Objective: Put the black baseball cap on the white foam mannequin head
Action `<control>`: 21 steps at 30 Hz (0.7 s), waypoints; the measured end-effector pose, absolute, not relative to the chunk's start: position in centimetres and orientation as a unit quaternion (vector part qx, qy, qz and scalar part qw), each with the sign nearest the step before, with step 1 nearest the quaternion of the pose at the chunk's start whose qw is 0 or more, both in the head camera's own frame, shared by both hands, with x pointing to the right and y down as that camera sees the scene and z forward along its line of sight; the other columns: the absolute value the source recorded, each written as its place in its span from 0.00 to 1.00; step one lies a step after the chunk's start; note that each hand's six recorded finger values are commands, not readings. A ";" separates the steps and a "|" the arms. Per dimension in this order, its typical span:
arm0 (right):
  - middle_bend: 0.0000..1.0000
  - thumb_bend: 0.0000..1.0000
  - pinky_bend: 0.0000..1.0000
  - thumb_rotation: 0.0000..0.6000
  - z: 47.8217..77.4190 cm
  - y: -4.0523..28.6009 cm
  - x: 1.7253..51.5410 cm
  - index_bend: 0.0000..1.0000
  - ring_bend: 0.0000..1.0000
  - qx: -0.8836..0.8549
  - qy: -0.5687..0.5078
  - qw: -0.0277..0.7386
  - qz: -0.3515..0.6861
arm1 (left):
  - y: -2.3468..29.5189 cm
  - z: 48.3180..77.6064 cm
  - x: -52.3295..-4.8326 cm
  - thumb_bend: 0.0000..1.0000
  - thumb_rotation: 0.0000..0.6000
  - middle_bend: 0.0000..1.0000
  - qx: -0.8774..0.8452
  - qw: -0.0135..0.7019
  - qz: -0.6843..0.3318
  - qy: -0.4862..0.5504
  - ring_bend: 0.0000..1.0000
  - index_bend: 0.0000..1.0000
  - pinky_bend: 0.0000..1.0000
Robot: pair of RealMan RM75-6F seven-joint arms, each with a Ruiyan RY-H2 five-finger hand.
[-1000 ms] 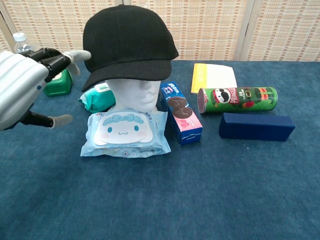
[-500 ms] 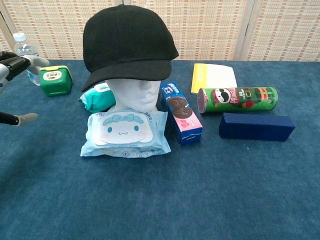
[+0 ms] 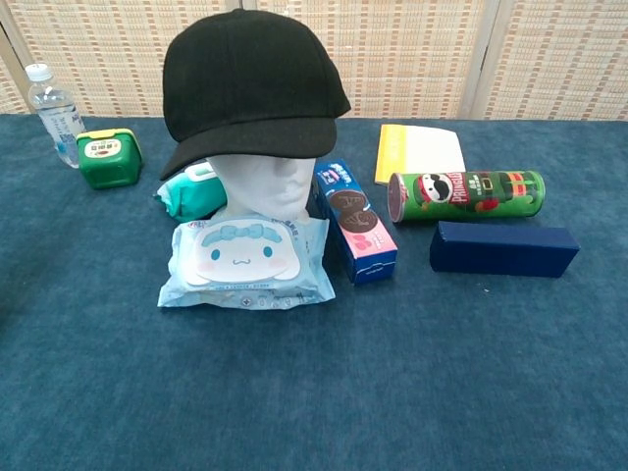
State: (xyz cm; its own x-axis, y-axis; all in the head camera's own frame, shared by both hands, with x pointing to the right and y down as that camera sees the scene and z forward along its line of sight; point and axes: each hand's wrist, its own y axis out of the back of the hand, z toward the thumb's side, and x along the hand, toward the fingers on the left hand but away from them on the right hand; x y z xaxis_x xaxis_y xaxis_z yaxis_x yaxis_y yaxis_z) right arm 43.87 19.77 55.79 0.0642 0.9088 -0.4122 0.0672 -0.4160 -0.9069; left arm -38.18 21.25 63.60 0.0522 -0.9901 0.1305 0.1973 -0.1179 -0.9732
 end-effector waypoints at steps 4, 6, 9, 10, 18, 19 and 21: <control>0.40 0.37 0.33 1.00 56.0 19.8 43.8 0.46 0.28 -0.625 -0.387 0.375 0.565 | 21.9 62.8 -39.4 0.09 1.00 0.33 -0.494 0.516 -0.577 0.395 0.26 0.29 0.41; 0.40 0.37 0.33 1.00 56.1 19.7 43.7 0.46 0.28 -0.624 -0.385 0.376 0.567 | 22.3 62.3 -40.0 0.09 1.00 0.33 -0.496 0.508 -0.587 0.390 0.26 0.29 0.41; 0.40 0.37 0.33 1.00 56.3 19.8 43.6 0.46 0.28 -0.622 -0.383 0.377 0.570 | 23.0 61.6 -41.0 0.09 1.00 0.33 -0.503 0.494 -0.600 0.378 0.27 0.28 0.41; 0.40 0.37 0.33 1.00 56.3 19.8 43.6 0.46 0.28 -0.622 -0.382 0.377 0.571 | 23.2 61.6 -41.3 0.09 1.00 0.34 -0.507 0.491 -0.603 0.371 0.27 0.27 0.41; 0.40 0.37 0.33 1.00 56.7 19.7 43.4 0.46 0.28 -0.619 -0.377 0.378 0.575 | 24.9 61.1 -43.4 0.09 1.00 0.34 -0.551 0.440 -0.627 0.329 0.27 0.27 0.41; 0.40 0.37 0.33 1.00 56.7 19.7 43.4 0.46 0.28 -0.619 -0.376 0.379 0.576 | 24.9 61.1 -43.6 0.09 1.00 0.34 -0.553 0.437 -0.627 0.332 0.27 0.27 0.41; 0.40 0.37 0.33 1.00 56.9 19.7 43.3 0.46 0.28 -0.620 -0.372 0.380 0.577 | 25.0 61.0 -44.0 0.09 1.00 0.34 -0.554 0.436 -0.626 0.333 0.27 0.27 0.41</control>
